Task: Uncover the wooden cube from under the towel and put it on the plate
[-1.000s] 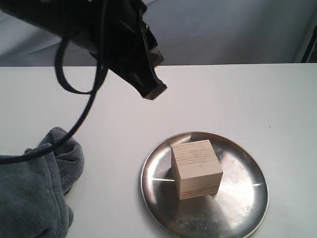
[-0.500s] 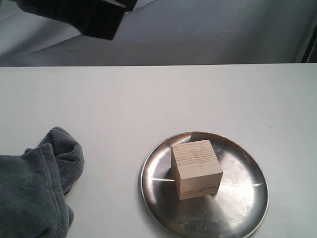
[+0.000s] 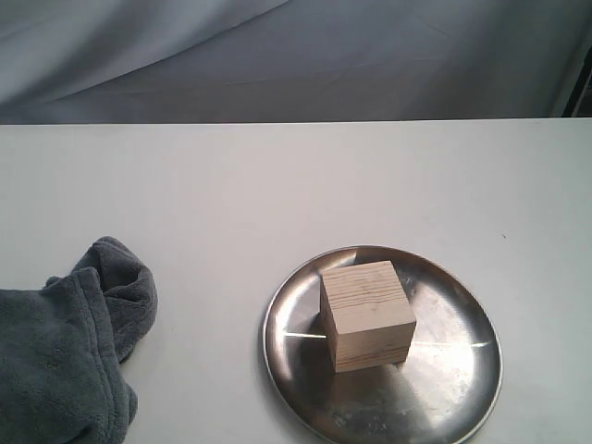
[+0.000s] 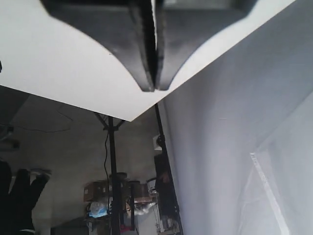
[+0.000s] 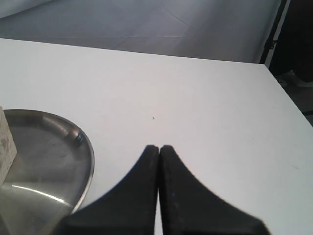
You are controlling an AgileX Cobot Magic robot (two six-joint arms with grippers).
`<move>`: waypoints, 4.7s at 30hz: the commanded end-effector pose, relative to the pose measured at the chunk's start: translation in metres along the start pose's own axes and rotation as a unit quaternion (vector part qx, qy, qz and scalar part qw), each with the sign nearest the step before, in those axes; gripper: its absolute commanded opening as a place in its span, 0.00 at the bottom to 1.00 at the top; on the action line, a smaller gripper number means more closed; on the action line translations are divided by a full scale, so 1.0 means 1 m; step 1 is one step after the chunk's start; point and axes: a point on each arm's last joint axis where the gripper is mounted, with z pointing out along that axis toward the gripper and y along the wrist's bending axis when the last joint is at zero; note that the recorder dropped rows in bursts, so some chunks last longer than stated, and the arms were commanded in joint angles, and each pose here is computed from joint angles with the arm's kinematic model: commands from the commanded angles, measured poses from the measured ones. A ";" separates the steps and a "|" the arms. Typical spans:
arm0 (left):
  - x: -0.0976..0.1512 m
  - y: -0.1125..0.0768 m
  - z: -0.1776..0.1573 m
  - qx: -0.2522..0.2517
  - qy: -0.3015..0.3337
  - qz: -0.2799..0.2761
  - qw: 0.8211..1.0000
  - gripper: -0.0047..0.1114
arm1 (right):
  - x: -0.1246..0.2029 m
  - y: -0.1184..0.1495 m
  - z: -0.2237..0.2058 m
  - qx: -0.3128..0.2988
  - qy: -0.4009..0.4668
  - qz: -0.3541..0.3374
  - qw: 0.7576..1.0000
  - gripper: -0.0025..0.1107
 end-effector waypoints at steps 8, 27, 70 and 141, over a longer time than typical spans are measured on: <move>0.001 -0.003 -0.025 0.019 -0.013 -0.050 0.999 0.04 | 0.000 0.000 0.000 -0.001 -0.006 0.000 1.000 0.02; 0.047 0.001 -0.008 -0.028 0.055 -0.008 0.998 0.04 | 0.000 0.000 0.000 -0.001 -0.006 0.000 1.000 0.02; 0.206 0.012 -0.106 -0.391 -0.078 -0.071 0.915 0.04 | 0.000 0.000 0.000 -0.001 -0.006 0.000 1.000 0.02; 0.261 0.012 -0.096 -0.411 0.043 -0.133 0.901 0.04 | 0.000 0.000 0.000 -0.001 -0.006 0.000 1.000 0.02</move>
